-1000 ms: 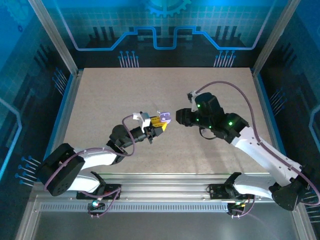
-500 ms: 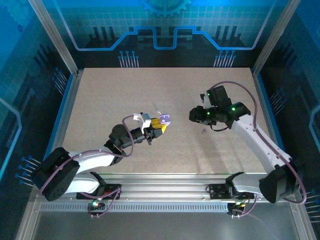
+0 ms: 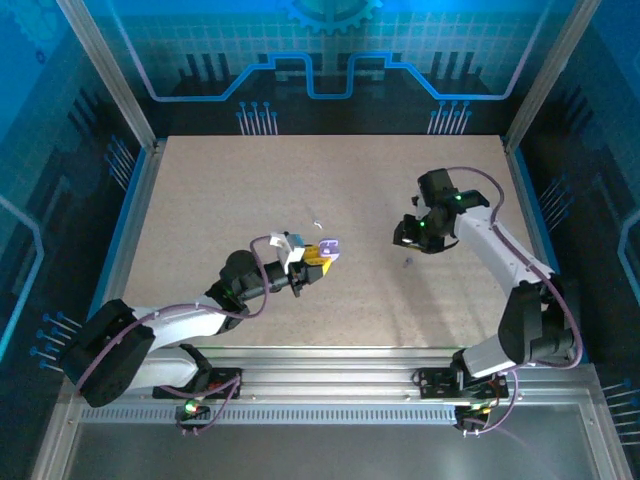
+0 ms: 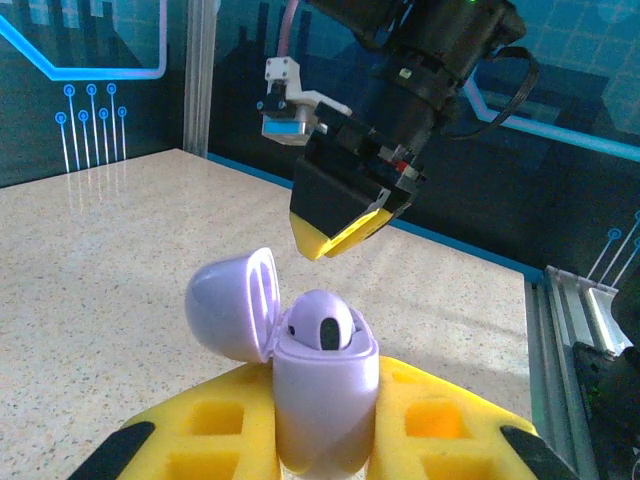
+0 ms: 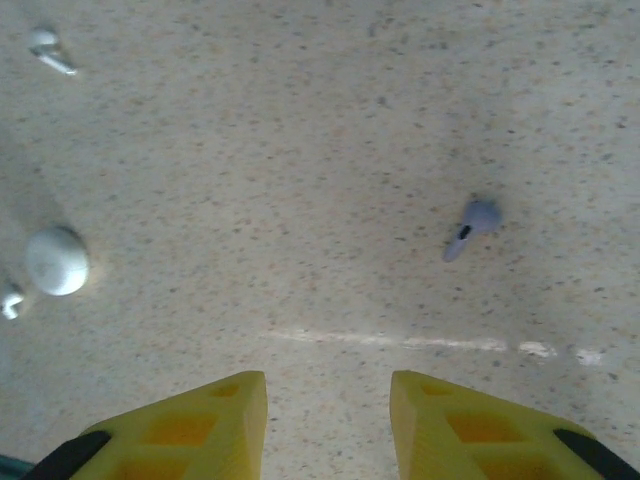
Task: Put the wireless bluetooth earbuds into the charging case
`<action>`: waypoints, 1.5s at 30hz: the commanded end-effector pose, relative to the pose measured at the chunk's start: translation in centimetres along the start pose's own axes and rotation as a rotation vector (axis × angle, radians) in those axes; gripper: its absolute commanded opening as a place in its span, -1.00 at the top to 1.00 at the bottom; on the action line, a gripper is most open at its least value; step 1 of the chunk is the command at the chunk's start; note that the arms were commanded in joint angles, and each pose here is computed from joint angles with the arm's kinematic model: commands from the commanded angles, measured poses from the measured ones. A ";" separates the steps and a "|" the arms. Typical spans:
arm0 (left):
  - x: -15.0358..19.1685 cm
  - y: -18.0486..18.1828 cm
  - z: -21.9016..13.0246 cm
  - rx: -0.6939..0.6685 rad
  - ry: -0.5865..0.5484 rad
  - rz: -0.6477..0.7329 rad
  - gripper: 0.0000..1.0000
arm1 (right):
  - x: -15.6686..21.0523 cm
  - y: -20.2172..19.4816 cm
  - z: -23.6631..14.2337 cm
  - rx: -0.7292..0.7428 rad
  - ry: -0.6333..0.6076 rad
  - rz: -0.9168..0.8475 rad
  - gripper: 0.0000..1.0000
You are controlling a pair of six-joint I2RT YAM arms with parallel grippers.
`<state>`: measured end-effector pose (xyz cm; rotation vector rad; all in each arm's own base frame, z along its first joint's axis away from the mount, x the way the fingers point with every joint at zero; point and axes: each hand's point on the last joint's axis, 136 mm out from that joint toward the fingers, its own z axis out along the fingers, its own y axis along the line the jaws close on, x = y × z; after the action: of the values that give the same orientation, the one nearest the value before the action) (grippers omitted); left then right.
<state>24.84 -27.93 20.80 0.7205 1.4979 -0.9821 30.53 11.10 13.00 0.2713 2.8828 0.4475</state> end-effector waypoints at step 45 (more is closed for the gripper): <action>1.7 0.0 0.3 0.015 0.058 0.022 0.61 | -0.7 -6.3 9.9 0.259 0.220 0.142 0.30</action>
<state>24.98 -28.04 18.85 0.7475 1.5585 -0.9607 32.50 8.07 2.50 0.4558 3.1353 0.1208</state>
